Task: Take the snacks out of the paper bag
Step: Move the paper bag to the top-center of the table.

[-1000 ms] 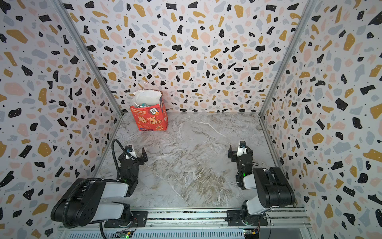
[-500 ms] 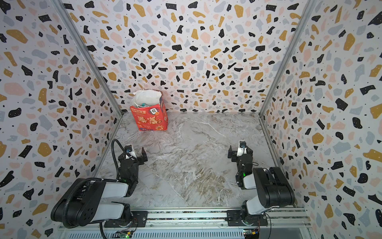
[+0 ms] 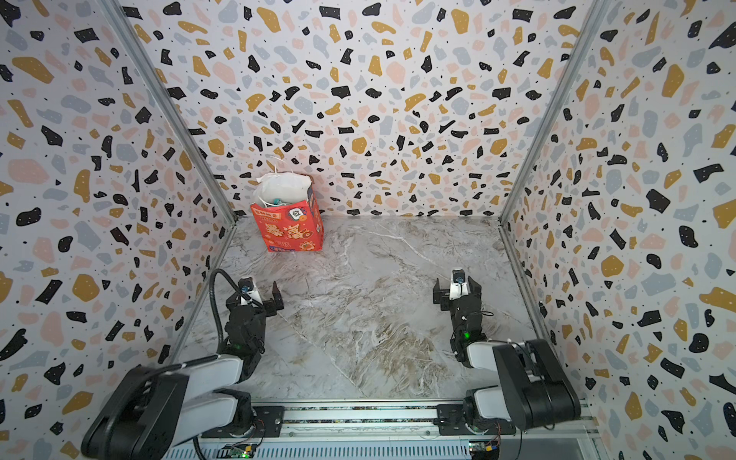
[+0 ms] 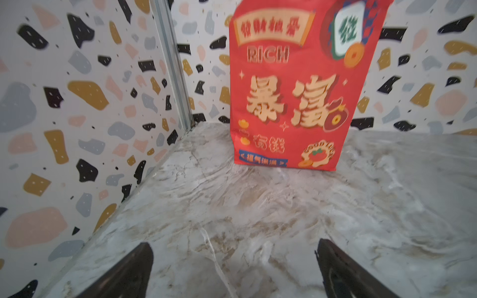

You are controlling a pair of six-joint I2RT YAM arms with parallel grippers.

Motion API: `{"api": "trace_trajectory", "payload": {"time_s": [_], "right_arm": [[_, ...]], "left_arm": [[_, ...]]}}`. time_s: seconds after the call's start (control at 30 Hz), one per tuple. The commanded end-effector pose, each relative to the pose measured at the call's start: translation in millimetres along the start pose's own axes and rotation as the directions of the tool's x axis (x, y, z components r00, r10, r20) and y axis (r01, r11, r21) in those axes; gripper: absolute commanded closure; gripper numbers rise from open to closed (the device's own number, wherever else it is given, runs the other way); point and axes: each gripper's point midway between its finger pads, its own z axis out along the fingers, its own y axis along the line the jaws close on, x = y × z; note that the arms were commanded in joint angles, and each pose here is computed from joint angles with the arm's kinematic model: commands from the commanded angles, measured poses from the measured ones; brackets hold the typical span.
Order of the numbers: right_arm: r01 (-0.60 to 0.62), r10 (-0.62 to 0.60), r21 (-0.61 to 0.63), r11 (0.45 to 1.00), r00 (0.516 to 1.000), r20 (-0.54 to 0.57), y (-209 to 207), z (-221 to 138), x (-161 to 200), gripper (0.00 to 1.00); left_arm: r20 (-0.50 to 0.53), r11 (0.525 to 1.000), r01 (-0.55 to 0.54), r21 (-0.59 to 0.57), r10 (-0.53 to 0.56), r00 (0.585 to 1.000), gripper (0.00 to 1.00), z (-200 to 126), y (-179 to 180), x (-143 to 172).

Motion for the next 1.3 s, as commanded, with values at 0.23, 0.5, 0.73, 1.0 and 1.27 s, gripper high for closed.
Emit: {"api": "trace_trajectory", "payload": {"time_s": [0.23, 0.5, 0.73, 1.0, 1.27], "right_arm": [[-0.491, 0.475, -0.218, 0.843, 0.871, -0.126, 17, 14, -71, 0.18], [-0.403, 0.364, -0.256, 0.879, 0.912, -0.186, 61, 31, -95, 0.28], [-0.397, 0.326, -0.335, 0.855, 0.912, -0.248, 89, 54, -100, 0.31], [-0.392, 0.295, -0.468, 0.792, 0.917, -0.269, 121, 78, -120, 0.29], [-0.369, 0.28, -0.56, 0.742, 0.929, -0.241, 137, 64, -125, 0.28]], "left_arm": [[0.277, 0.945, 0.309, -0.111, -0.269, 0.922, 0.2, -14, 36, -149], [0.242, 0.956, 0.293, -0.029, -0.277, 0.93, 0.64, 73, 35, -239], [0.131, 0.976, 0.217, 0.033, -0.22, 0.967, 0.86, 149, 51, -270], [-0.12, 0.939, 0.199, 0.28, -0.172, 0.978, 1.0, 272, 37, -214], [-0.225, 0.926, 0.237, 0.294, -0.174, 0.959, 1.0, 351, 40, -137]]}}
